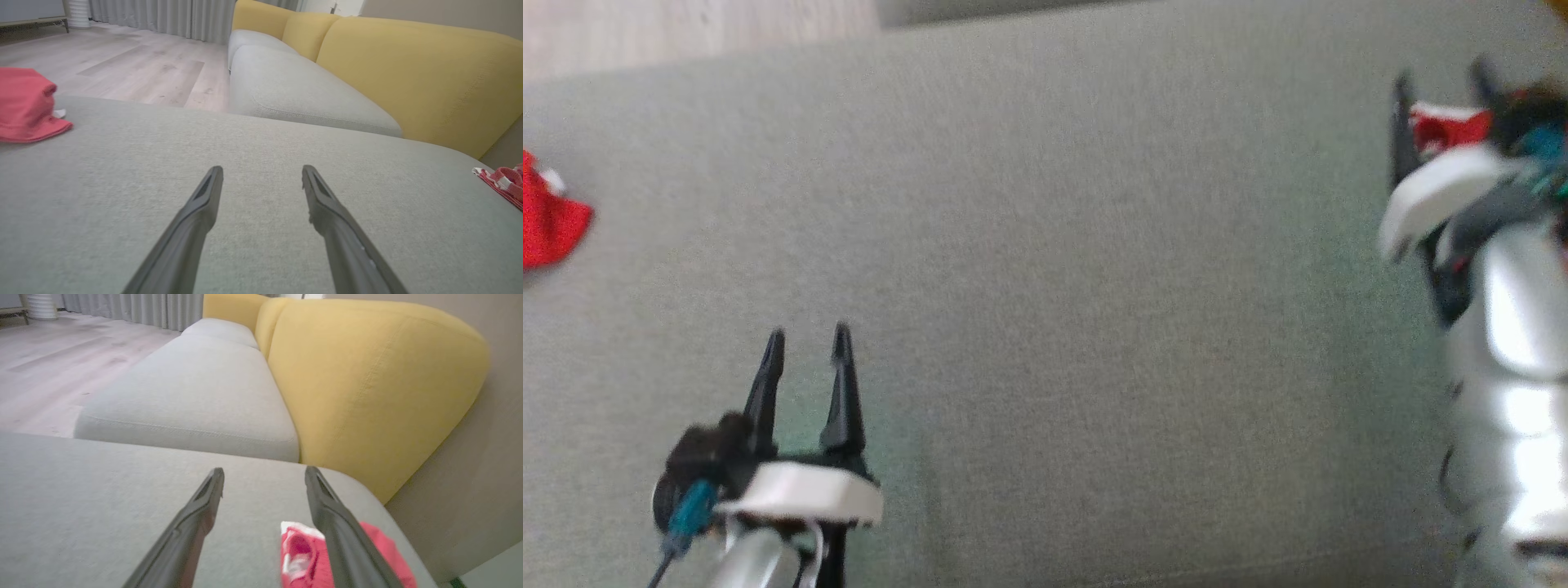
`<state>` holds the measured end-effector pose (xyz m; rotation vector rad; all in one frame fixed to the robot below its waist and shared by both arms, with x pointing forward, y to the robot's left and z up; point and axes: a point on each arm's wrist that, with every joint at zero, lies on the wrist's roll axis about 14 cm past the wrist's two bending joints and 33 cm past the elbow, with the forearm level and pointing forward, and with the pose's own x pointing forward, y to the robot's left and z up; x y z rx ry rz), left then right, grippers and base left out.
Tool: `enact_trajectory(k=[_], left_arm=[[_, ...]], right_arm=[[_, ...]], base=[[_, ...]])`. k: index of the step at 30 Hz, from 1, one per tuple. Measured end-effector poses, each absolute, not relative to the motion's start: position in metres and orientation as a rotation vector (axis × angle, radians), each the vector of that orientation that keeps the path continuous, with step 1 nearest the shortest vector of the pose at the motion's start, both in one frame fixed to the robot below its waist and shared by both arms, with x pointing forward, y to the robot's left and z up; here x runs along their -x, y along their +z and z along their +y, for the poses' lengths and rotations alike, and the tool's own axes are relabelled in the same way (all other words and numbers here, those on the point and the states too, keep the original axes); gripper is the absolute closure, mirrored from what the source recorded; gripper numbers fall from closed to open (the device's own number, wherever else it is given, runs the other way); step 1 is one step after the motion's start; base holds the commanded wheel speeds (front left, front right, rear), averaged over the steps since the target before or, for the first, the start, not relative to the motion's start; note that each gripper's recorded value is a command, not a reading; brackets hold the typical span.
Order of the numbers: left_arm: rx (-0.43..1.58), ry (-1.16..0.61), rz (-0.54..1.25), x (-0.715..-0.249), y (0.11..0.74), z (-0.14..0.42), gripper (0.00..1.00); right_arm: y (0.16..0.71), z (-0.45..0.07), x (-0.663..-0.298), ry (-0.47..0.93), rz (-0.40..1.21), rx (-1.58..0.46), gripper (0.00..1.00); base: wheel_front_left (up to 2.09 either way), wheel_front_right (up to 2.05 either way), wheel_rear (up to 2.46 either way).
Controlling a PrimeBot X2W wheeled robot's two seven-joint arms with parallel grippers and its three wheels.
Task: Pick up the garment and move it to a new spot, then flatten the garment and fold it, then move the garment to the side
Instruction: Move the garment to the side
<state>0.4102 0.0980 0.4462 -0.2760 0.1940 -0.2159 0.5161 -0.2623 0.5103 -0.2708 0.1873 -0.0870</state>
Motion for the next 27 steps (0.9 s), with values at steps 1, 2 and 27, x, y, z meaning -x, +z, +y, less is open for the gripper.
enact_trajectory(k=[1, 2, 27], left_arm=[[0.278, -0.198, 0.194, -0.405, 0.447, 0.103, 0.00], [0.278, -0.183, 0.197, -0.399, 0.447, 0.108, 0.00], [0.318, -0.008, 0.164, -0.294, 0.451, 0.174, 0.00]], right_arm=[[0.508, -0.251, -0.508, -0.065, 0.182, 0.258, 0.00], [0.505, -0.242, -0.499, -0.047, 0.175, 0.239, 0.00], [0.492, -0.151, -0.344, 0.152, 0.048, -0.011, 0.00]], base=[[0.00, 0.00, 0.00], [0.00, 0.00, 0.00], [0.00, 0.00, 0.00]])
